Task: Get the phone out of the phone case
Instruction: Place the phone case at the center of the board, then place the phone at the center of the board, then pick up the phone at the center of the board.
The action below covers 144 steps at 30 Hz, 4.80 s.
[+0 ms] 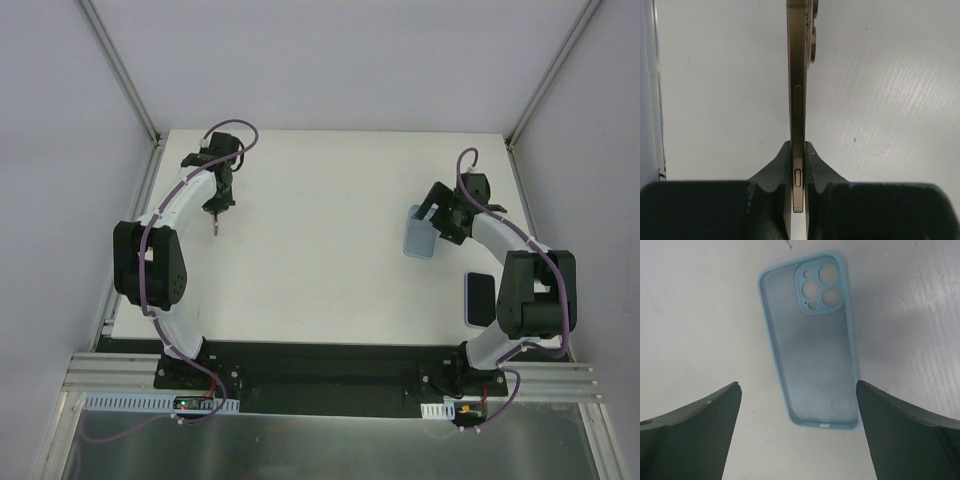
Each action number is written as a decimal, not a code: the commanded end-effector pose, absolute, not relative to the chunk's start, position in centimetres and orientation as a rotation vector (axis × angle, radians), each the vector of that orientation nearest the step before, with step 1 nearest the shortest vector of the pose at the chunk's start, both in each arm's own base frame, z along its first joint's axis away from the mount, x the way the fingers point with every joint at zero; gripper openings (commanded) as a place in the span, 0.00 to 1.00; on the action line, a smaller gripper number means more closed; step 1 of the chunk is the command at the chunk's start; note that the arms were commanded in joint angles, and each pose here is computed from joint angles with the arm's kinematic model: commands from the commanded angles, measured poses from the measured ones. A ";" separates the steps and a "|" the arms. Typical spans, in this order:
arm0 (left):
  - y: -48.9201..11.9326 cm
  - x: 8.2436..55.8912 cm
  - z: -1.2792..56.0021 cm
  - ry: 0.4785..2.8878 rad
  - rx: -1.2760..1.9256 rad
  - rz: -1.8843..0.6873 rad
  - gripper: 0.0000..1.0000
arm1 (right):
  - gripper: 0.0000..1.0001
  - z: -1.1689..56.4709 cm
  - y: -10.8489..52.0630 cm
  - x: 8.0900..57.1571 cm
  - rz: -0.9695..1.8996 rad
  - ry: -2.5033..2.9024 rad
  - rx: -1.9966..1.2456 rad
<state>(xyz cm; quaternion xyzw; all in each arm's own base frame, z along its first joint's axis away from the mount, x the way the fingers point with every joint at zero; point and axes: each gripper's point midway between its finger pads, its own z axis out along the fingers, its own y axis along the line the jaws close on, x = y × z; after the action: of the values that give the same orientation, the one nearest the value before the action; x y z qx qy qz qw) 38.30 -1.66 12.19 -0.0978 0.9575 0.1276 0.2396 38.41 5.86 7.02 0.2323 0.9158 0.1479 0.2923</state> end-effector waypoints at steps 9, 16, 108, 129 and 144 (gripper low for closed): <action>2.0 39.8 11.6 2.616 -0.205 0.660 0.00 | 0.96 12.2 3.8 35.7 0.281 2.370 0.600; 4.1 41.1 10.9 2.583 -0.245 0.913 0.00 | 0.96 13.1 4.0 31.6 0.289 2.363 0.582; -21.6 26.9 14.6 2.635 0.218 -0.514 0.94 | 0.96 2.9 -6.8 23.3 -0.029 2.715 1.044; -22.1 27.0 14.7 2.635 0.252 -0.539 0.94 | 0.96 1.8 -4.8 20.9 -0.201 2.789 1.143; -20.6 26.8 16.4 2.575 0.234 -0.490 0.95 | 0.45 1.8 -2.1 23.1 -0.063 2.764 1.015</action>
<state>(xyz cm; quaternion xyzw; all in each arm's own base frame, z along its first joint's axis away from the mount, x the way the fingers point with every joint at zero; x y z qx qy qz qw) 26.68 -21.43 14.14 0.0785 0.9568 -0.1824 0.2125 22.50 -2.96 1.40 0.3549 0.9311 -0.0322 0.0773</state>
